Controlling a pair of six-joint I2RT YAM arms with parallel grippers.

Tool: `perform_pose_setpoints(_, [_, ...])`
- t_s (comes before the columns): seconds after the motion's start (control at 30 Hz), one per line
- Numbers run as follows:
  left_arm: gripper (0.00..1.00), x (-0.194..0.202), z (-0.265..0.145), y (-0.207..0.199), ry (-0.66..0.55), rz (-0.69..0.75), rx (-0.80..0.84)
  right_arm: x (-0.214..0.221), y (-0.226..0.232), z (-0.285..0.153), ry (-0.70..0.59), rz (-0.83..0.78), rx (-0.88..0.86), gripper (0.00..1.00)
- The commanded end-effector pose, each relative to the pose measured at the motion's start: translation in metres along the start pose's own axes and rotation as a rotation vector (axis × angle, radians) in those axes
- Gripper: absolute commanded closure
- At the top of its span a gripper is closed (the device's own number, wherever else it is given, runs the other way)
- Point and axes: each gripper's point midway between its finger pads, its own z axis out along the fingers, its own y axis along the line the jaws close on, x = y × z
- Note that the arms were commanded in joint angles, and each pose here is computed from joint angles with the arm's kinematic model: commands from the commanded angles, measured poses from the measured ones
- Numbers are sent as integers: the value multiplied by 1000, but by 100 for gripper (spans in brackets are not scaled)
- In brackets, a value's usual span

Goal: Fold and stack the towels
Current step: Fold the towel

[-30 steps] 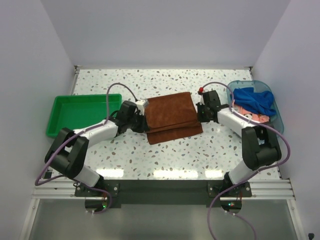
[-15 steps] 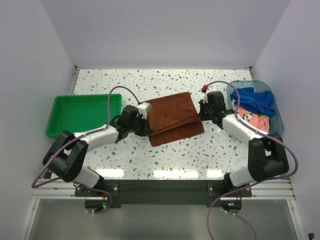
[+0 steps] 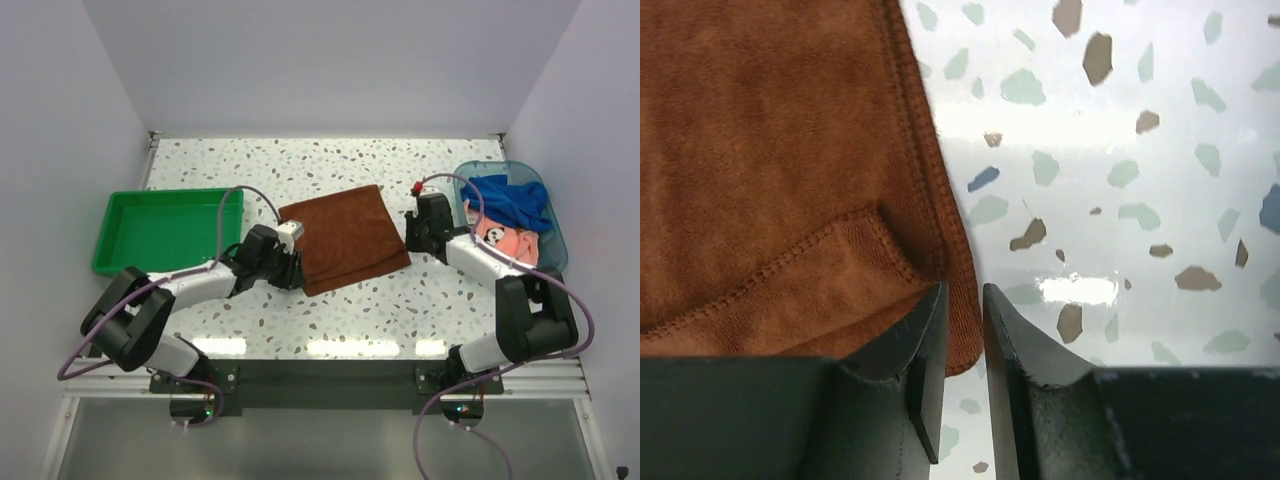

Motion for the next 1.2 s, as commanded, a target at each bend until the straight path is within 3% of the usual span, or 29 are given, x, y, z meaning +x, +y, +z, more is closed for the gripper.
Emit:
perform_pose_setpoints(0.0, [57, -6, -11, -23, -36, 20, 70, 4, -11, -14, -9, 68, 62, 74])
perform_pose_setpoints(0.1, [50, -2, -24, -38, -42, 32, 107, 8, -11, -27, -19, 102, 56, 73])
perform_pose_setpoints(0.13, [39, 4, -27, -39, -32, 33, 111, 11, -10, -31, -17, 112, 46, 69])
perform_pose_setpoints(0.23, [22, -2, -41, -48, -74, 55, 133, 10, 0, -41, -27, 106, -18, 50])
perform_pose_setpoints(0.3, [19, -2, -50, -50, -78, 73, 137, 2, 4, -43, -35, 91, -37, 44])
perform_pose_setpoints(0.37, [19, -5, -53, -51, -86, 85, 138, -5, 8, -41, -33, 68, -39, 38])
perform_pose_setpoints(0.57, [30, -31, -41, -52, -110, 100, 106, -41, 25, -21, -36, 0, 7, 37])
perform_pose_setpoints(0.8, [37, -60, -21, -57, -112, 166, 108, -43, 49, 12, 48, -47, 96, 36])
perform_pose_setpoints(1.17, [37, -7, 9, -61, 63, 169, 143, -10, 30, 36, 172, -57, 236, 34])
